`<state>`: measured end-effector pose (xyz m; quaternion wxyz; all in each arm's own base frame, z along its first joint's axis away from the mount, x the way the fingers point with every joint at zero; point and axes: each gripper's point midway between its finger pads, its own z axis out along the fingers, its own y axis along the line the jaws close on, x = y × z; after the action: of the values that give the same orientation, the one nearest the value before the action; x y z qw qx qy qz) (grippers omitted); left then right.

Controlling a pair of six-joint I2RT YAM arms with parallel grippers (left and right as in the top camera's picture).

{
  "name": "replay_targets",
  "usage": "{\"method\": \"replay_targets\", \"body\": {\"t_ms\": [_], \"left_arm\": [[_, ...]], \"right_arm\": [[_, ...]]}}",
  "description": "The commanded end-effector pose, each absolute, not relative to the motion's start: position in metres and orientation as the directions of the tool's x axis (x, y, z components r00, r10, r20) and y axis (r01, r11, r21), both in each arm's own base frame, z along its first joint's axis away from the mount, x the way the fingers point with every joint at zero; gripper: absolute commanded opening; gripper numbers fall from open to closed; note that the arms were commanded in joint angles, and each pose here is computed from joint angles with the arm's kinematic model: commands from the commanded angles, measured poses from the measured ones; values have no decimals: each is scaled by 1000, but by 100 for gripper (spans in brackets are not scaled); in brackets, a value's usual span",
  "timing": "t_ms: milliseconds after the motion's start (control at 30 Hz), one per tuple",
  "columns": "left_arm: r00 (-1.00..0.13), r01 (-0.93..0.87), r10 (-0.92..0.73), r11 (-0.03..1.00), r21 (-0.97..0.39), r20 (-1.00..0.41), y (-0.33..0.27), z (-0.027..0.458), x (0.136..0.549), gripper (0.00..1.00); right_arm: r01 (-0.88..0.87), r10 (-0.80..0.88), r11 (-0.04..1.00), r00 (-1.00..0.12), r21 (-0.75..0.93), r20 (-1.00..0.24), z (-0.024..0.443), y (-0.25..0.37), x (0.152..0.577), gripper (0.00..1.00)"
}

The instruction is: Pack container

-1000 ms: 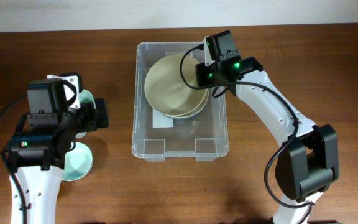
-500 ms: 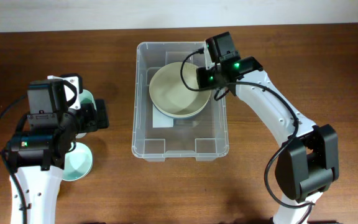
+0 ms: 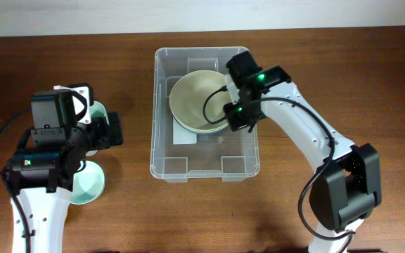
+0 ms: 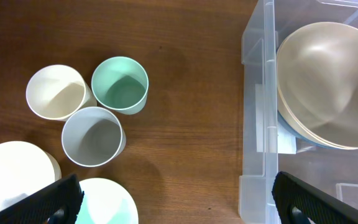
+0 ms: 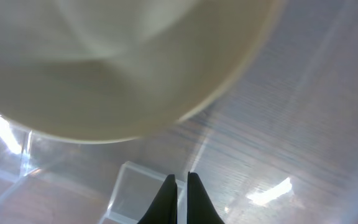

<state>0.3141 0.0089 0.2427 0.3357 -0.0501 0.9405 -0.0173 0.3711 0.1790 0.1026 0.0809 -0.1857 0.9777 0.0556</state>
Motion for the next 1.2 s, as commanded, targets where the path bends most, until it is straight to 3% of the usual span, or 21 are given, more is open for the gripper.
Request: {"method": "replay_targets", "body": {"t_ms": [0,633,1000,1167], "left_arm": [[-758,-96,-115,993,-65,-641,12,249,317,100],[-761,-96,-115,993,-64,-639,12,249,316,99],[-761,-96,-115,993,-64,-638,12,248,316,99],[-762,-96,-115,993,-65,-638,12,248,316,99]], "right_arm": [[-478,-452,876,-859,62,-243,120,204,367,4],[-505,-493,861,-859,65,-140,70,215,354,5],[-508,-479,859,-841,63,-250,72,228,380,8],[-508,-484,859,-846,64,-225,70,226,375,7]]}}
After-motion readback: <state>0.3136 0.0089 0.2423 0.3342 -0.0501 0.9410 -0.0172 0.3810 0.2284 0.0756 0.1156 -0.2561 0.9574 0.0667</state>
